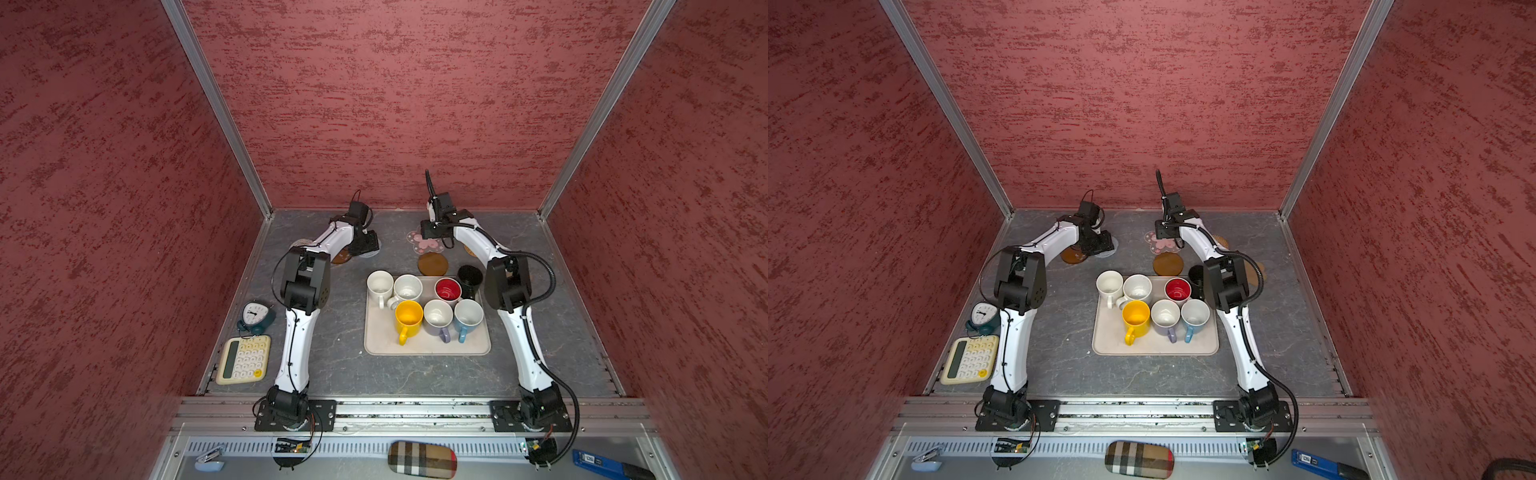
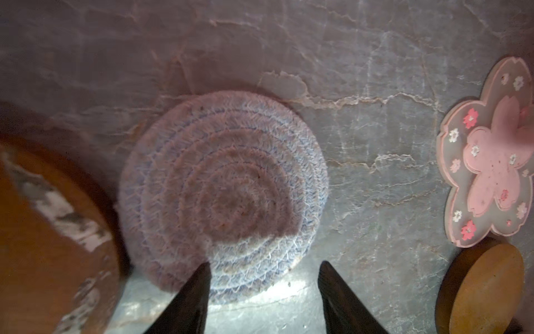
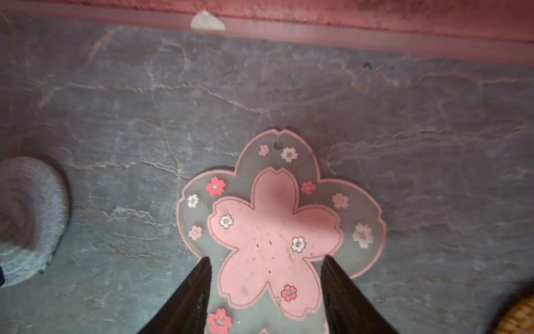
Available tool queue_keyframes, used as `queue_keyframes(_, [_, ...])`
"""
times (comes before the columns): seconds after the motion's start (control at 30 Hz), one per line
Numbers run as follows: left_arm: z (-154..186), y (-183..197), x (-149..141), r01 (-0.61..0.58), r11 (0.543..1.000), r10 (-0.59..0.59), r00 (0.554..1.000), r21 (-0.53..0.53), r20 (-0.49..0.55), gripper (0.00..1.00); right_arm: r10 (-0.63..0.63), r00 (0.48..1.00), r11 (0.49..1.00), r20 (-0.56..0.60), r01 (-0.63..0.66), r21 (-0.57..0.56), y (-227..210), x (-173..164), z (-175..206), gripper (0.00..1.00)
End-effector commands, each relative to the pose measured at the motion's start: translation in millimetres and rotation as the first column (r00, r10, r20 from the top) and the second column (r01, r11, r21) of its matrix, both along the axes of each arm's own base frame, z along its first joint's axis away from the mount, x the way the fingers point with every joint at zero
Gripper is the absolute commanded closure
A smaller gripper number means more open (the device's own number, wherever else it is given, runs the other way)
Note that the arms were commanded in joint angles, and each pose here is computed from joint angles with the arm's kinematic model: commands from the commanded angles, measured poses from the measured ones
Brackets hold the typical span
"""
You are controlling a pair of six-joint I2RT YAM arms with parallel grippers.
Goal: Place cups on coasters
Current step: Move the coaster to the top-center of the table.
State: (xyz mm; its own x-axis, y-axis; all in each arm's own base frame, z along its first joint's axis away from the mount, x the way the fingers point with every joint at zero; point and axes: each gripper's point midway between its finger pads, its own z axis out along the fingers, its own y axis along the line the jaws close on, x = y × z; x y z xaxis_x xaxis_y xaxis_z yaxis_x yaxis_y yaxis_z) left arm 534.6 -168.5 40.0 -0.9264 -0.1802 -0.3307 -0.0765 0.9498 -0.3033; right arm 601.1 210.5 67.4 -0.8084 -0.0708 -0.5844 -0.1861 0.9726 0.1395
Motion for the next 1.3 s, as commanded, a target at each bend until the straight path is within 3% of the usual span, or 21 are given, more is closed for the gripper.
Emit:
queue_keyframes(0.0, [-8.8, -12.2, 0.5, 0.016, 1.000, -0.017, 1.000, -0.025, -0.014, 0.40, 0.003, 1.000, 1.000, -0.001, -0.003, 0.018, 1.0, 3.8, 1.6, 0.37])
queue_keyframes(0.5, [-4.7, -43.3, -4.2, 0.072, 0.995, -0.071, 0.997, -0.069, 0.008, 0.40, 0.038, 0.997, 0.998, -0.064, -0.034, 0.060, 13.6, 2.3, -29.4, 0.36])
queue_keyframes(0.93, [109.4, -20.8, 5.7, 0.048, 0.989, -0.017, 0.977, -0.141, 0.211, 0.37, 0.183, 0.975, 0.970, -0.128, -0.157, 0.188, 57.9, -22.3, -37.9, 0.36])
queue_keyframes(1.07, [120.0, -17.7, 1.1, 0.053, 0.988, -0.019, 0.973, -0.142, 0.230, 0.36, 0.208, 0.968, 0.964, -0.138, -0.179, 0.198, 71.0, -28.5, -39.5, 0.36])
queue_keyframes(1.27, [107.3, -9.2, -4.8, 0.039, 0.990, -0.011, 0.979, -0.138, 0.205, 0.36, 0.211, 0.970, 0.961, -0.121, -0.184, 0.208, 76.2, -29.5, -25.5, 0.37])
